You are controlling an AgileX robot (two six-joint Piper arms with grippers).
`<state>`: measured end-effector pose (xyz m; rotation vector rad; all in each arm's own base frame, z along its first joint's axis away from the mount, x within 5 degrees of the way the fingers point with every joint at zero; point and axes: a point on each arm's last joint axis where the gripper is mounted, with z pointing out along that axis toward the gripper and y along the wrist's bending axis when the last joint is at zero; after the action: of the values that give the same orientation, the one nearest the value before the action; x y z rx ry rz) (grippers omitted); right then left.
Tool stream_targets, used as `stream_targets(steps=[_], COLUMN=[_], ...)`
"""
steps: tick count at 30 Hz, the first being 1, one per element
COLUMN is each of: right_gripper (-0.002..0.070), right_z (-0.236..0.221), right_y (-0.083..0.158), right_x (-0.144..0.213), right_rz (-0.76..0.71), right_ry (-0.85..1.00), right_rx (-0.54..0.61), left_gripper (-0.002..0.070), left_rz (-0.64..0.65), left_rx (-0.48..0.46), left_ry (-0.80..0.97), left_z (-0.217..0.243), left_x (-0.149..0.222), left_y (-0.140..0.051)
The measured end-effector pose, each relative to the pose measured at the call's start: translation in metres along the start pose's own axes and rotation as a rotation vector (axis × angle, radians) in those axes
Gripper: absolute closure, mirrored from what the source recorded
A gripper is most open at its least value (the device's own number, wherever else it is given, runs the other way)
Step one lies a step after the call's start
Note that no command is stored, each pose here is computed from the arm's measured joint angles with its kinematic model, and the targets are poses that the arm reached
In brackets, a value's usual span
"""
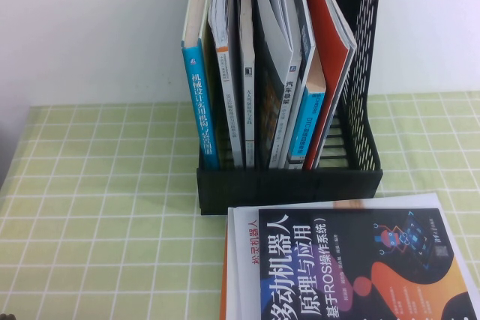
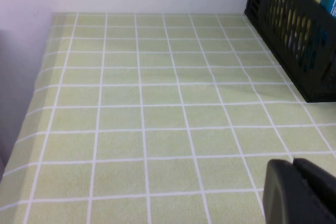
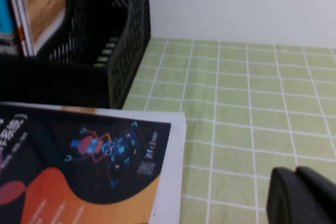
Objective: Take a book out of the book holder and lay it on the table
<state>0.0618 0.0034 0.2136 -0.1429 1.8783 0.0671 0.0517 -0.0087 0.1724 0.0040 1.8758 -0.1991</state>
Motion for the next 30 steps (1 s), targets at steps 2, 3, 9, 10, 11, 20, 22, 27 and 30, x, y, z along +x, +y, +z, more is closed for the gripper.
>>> stream_targets(steps=[2,3,9,10,11,20,22,27,30], right_gripper=[0.0675,0.0676,0.0676,0.0676,0.0676,0.0677,0.0677,0.0677,0.0677], right_z=[-0.002,-0.002,0.003,0.004,0.004,0.004,0.004,0.004,0.005], right_y=[0.001,0.002,0.002,0.003,0.003,0.001,0.0,0.002,0.004], right_x=[0.007,0.011,0.036,0.038,0.039,0.047,0.047,0.047,0.047], right_rz=[-0.053,-0.055,-0.043,-0.036,-0.027,0.001,0.014,-0.016,-0.054], right_ry=[-0.007,-0.01,-0.055,-0.051,-0.049,0.031,0.034,0.035,0.036], right_rx=[-0.009,-0.012,0.025,0.023,0.021,0.061,0.088,0.07,0.047], left_gripper=[0.0678,0.0678,0.0678,0.0678,0.0678,0.0678,0.0678,0.0678,0.0678], left_rz=[0.0,0.0,0.0,0.0,0.0,0.0,0.002,0.0,0.0], left_rx=[0.0,0.0,0.0,0.0,0.0,0.0,0.0,0.0,0.0], left_ry=[0.0,0.0,0.0,0.0,0.0,0.0,0.0,0.0,0.0], left_z=[0.0,0.0,0.0,0.0,0.0,0.0,0.0,0.0,0.0], left_x=[0.0,0.0,0.0,0.0,0.0,0.0,0.0,0.0,0.0], left_y=[0.0,0.0,0.0,0.0,0.0,0.0,0.0,0.0,0.0])
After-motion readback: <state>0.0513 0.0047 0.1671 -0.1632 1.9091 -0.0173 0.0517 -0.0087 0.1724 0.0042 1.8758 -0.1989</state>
